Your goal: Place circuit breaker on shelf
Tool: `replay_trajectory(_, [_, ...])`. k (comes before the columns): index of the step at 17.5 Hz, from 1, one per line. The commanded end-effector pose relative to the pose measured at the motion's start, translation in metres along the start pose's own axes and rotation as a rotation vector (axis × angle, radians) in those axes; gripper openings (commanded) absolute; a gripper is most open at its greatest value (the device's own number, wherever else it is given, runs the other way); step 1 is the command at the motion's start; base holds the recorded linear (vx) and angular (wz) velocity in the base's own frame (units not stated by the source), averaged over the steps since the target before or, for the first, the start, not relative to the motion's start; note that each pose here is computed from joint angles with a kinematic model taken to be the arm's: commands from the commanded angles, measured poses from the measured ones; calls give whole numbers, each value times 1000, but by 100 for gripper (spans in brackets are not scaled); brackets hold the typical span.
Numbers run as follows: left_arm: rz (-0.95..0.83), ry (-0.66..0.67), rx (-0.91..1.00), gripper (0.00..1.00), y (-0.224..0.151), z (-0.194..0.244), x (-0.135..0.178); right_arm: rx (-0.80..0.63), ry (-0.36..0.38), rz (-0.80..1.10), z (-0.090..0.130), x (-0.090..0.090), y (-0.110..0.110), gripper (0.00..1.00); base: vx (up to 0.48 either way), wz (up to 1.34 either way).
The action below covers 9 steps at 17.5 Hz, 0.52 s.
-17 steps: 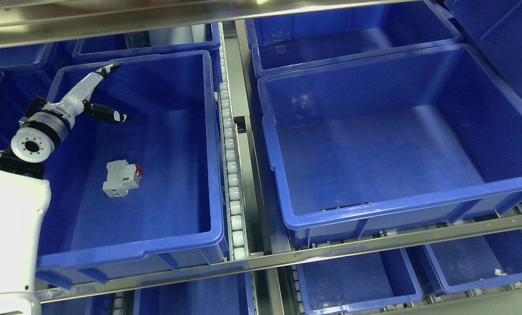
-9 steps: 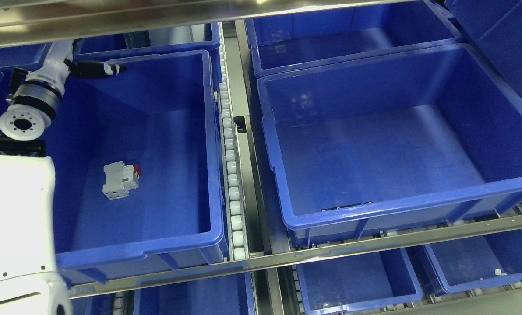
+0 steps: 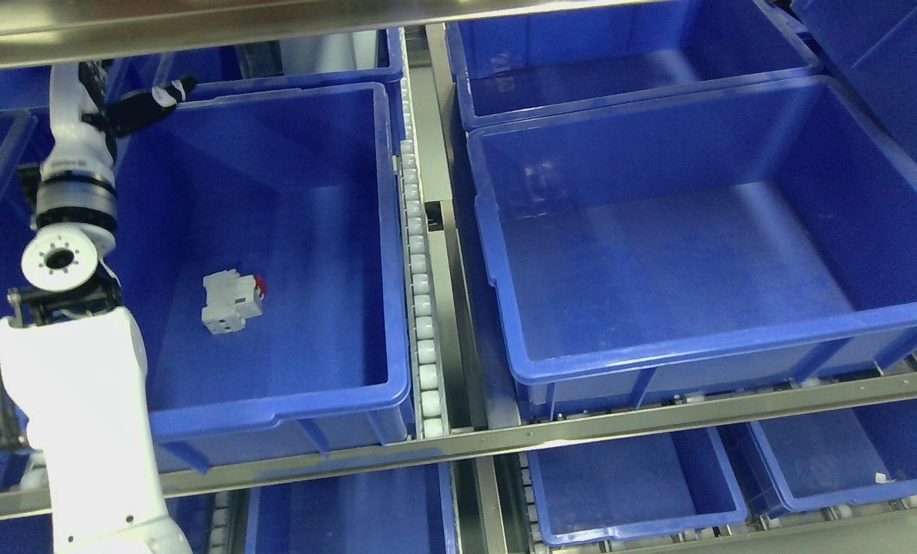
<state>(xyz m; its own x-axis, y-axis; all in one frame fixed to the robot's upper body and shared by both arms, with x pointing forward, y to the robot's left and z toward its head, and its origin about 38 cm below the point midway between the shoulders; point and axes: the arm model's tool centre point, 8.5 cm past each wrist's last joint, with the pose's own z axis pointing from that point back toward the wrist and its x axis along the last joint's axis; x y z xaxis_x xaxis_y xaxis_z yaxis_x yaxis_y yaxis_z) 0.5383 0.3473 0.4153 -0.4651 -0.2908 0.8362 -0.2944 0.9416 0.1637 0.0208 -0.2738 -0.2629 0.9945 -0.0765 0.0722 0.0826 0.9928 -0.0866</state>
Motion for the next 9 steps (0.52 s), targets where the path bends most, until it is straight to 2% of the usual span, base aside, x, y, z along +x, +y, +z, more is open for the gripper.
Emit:
replay_trajectory(1, [31,-141,8,100,-12,53,36,-18,-2,2,0,1,-11,100,-98,124])
replay_trajectory(4, [15,-116,-14,100,-17,68,22,-18,-2,2,0,1,-11,100,-164,146])
replay_trajectory(9, [12,-122,-22,100,-19,69,24,-18,-2,2,0,1,-11,100,-195,63])
